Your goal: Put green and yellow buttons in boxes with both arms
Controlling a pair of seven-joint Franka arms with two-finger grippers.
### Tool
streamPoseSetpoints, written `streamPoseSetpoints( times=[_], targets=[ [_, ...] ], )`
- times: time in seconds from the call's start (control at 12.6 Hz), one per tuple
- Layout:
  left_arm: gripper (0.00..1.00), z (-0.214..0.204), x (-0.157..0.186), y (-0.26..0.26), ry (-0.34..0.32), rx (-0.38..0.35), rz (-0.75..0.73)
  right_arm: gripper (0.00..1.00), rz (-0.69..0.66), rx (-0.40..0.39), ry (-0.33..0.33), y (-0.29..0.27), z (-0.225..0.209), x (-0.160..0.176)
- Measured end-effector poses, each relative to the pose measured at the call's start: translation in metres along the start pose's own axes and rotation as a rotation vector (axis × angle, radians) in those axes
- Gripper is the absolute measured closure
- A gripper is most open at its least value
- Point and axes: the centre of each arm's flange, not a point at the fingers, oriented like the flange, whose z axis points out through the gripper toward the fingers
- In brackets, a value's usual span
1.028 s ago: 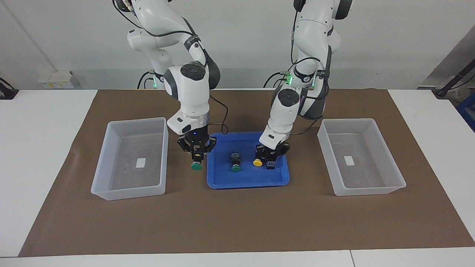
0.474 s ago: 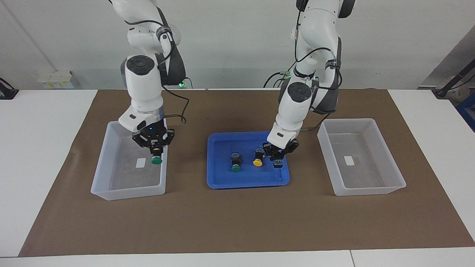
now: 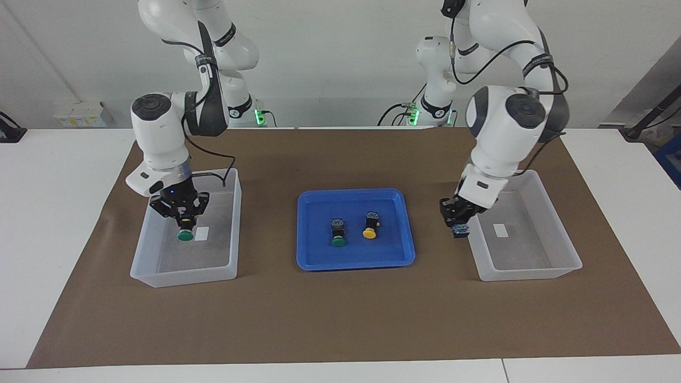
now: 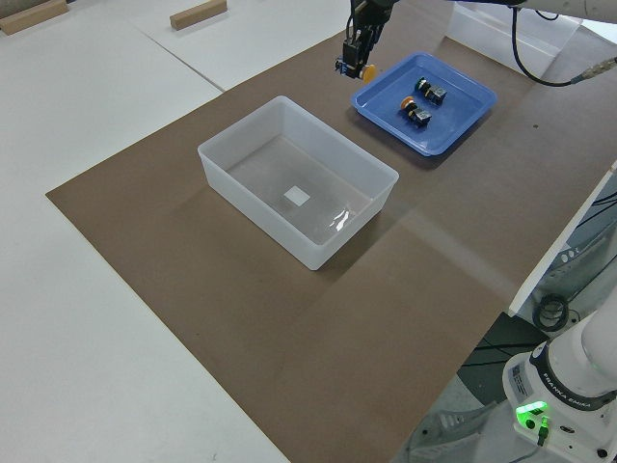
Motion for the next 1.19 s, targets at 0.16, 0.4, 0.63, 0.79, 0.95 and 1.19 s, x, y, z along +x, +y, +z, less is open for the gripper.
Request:
streamPoseSetpoints(
  times=[0.16,0.4,0.63,0.79,0.95,1.19],
  targets=[
    [0.57,-0.006,0.016,-0.059,0.003,-0.007,0.042,0.68,0.0,0.008,0.009,-0.001,0.02,-0.003],
    [0.57,-0.008,0.024,-0.109,0.004,-0.006,0.076,0.68,0.019,0.019,0.044,0.008,0.053,-0.001],
    [0.57,0.003,0.022,-0.111,-0.009,-0.005,0.087,0.68,0.036,0.028,0.059,0.015,0.08,-0.003],
    [0.57,0.026,0.019,-0.112,-0.001,-0.004,0.087,0.68,0.044,0.027,0.077,0.019,0.083,-0.002],
    [0.57,0.067,0.011,-0.116,0.015,0.0,0.09,0.68,0.045,0.028,0.076,0.02,0.084,-0.002],
    [0.57,0.094,0.009,-0.117,0.019,0.005,0.105,0.63,0.06,0.025,0.079,0.026,0.083,-0.001]
  ],
)
